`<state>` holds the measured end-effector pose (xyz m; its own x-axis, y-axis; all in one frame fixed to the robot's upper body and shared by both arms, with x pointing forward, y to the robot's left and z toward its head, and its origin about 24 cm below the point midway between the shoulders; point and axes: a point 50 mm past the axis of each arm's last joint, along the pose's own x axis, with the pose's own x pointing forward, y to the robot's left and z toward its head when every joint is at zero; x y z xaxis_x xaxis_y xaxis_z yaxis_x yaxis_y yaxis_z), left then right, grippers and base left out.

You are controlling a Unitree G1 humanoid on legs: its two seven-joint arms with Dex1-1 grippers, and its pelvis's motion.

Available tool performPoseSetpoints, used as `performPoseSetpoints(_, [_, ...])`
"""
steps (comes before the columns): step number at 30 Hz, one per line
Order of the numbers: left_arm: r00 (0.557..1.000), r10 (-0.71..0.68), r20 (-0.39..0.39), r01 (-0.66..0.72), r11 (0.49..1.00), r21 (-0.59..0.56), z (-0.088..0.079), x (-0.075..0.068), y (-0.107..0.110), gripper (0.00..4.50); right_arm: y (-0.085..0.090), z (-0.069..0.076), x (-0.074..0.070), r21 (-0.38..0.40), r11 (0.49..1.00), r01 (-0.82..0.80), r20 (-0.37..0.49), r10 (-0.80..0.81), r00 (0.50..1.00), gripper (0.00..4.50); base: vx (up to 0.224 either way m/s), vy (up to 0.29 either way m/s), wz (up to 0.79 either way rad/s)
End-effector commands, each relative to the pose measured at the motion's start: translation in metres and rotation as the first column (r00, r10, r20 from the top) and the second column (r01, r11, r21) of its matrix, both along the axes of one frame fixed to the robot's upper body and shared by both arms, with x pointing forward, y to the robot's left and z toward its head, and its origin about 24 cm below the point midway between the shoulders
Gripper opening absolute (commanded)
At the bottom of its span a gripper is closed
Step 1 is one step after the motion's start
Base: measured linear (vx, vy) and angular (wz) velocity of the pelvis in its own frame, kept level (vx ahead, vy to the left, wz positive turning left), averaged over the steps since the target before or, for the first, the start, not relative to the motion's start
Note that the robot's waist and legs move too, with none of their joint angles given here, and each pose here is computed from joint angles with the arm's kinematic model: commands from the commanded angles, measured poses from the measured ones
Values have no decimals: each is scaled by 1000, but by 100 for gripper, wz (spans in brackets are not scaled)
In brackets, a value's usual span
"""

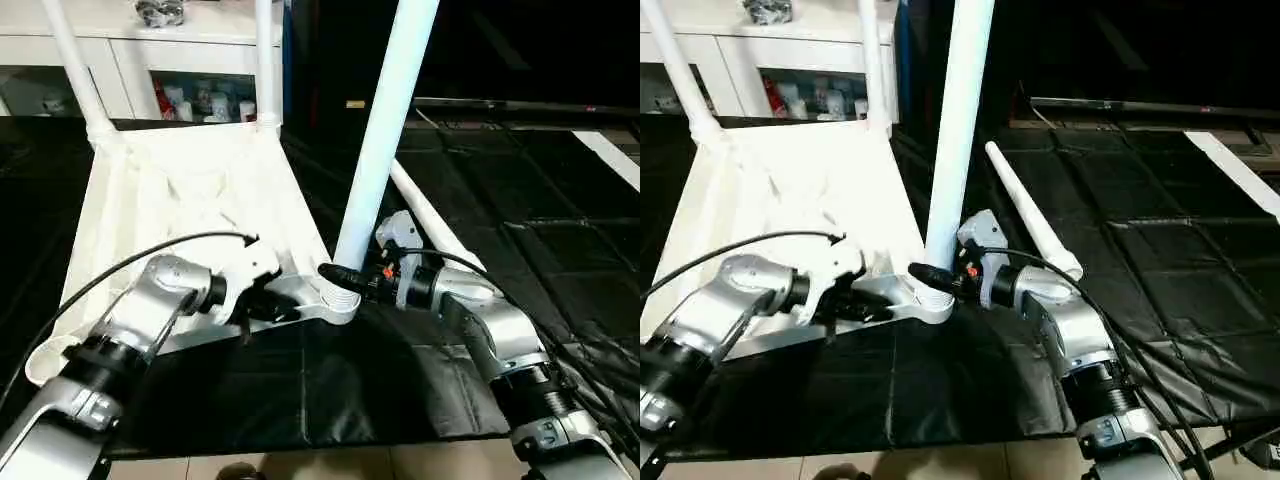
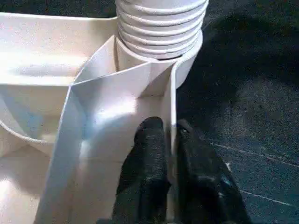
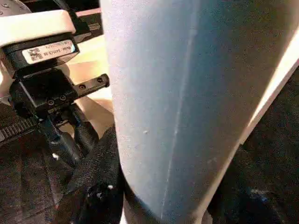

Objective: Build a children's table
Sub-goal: Insert table leg to table base

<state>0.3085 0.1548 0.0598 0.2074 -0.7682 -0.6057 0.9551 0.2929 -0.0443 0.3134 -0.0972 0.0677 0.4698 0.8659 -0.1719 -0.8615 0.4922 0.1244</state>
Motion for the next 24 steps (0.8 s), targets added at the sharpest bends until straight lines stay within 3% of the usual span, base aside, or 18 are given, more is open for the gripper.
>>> performPoseSetpoints(1, [998,49,29,-51,997,55,1,4,7,4,-5,-12,-3,-41,999,4,-47,-5,999,191,0,0,0])
performPoseSetpoints(4, [999,34,40,-37,997,67,3,3,6,0,-5,-12,-3,-43,999,2,-46,-4,999,191,0,0,0])
performPoseSetpoints(11, [998,37,60,-33,997,-63,10,3,-4,0,-4,-13,-4,-57,998,-22,-59,18,998,191,0,0,0])
performPoseSetpoints(19, [999,3,43,-1,999,-46,6,-3,-3,0,-4,-18,-3,-94,994,-57,-84,49,995,191,0,0,0])
performPoseSetpoints(21, [999,4,40,-2,999,-50,5,-3,-3,0,-4,-16,1,-37,999,-16,-97,13,995,191,0,0,0])
performPoseSetpoints(22, [999,8,40,-5,999,-53,6,-3,-2,0,-7,-15,4,32,999,37,-123,-33,992,191,0,0,0])
performPoseSetpoints(24, [999,14,43,-11,998,-57,7,-2,-2,0,-10,-15,6,73,995,75,-145,-64,987,191,0,0,0])
